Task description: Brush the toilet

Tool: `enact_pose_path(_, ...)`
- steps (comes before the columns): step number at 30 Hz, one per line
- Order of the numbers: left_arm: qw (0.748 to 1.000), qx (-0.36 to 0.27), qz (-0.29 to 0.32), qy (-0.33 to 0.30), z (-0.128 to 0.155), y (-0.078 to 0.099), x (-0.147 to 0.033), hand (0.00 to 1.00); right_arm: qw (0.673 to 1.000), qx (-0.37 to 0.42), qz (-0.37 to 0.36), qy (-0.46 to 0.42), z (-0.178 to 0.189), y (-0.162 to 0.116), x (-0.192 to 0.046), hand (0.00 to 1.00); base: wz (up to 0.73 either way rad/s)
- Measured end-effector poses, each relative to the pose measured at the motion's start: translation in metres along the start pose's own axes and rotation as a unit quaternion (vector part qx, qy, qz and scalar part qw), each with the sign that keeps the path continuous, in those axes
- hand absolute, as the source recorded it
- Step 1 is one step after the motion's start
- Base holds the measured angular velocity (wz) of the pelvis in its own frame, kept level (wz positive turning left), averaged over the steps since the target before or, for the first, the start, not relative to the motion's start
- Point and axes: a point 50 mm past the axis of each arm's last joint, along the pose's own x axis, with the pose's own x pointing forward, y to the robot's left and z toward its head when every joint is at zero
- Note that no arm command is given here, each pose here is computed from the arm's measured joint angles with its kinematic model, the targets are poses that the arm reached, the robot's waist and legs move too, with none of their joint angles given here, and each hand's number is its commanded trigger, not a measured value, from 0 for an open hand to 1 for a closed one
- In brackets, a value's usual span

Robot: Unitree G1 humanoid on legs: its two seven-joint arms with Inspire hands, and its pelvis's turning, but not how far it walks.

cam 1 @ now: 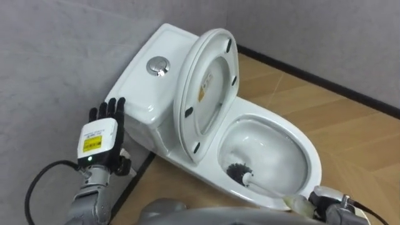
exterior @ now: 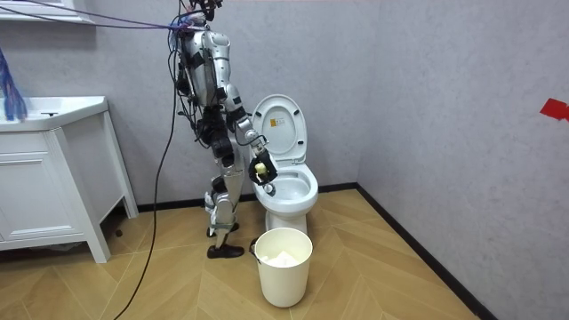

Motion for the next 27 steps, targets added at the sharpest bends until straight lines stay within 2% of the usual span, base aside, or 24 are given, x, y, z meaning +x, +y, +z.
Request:
enact_pose_path(10,0.999,0.002,-0.033,0.014,-0.005,-0.008,-0.010,0.00,0.999,0.025,0.018,0.022,-0.005,0.002,0.002,1.00,0.08)
enact_pose_path(14,0.997,0.002,-0.071,0.032,-0.010,-0.017,-0.020,0.00,0.999,0.028,0.021,0.022,-0.005,0.001,0.003,1.00,0.00)
enact_pose_path(17,0.993,-0.006,-0.104,0.057,-0.018,-0.032,-0.026,0.00,0.999,0.027,0.020,0.022,-0.005,-0.001,0.003,1.00,0.04)
enact_pose_path(23,0.970,-0.064,-0.199,0.122,-0.034,-0.057,-0.043,0.00,0.997,0.064,0.033,0.027,-0.007,0.005,0.003,1.00,-0.05)
enact_pose_path(25,0.955,-0.102,-0.233,0.153,-0.041,-0.067,-0.053,0.00,0.995,0.090,0.037,0.029,-0.008,0.007,0.002,1.00,-0.06)
enact_pose_path(27,0.923,-0.161,-0.269,0.224,-0.052,-0.082,-0.068,0.00,0.990,0.130,0.038,0.032,-0.011,0.015,0.000,1.00,-0.08)
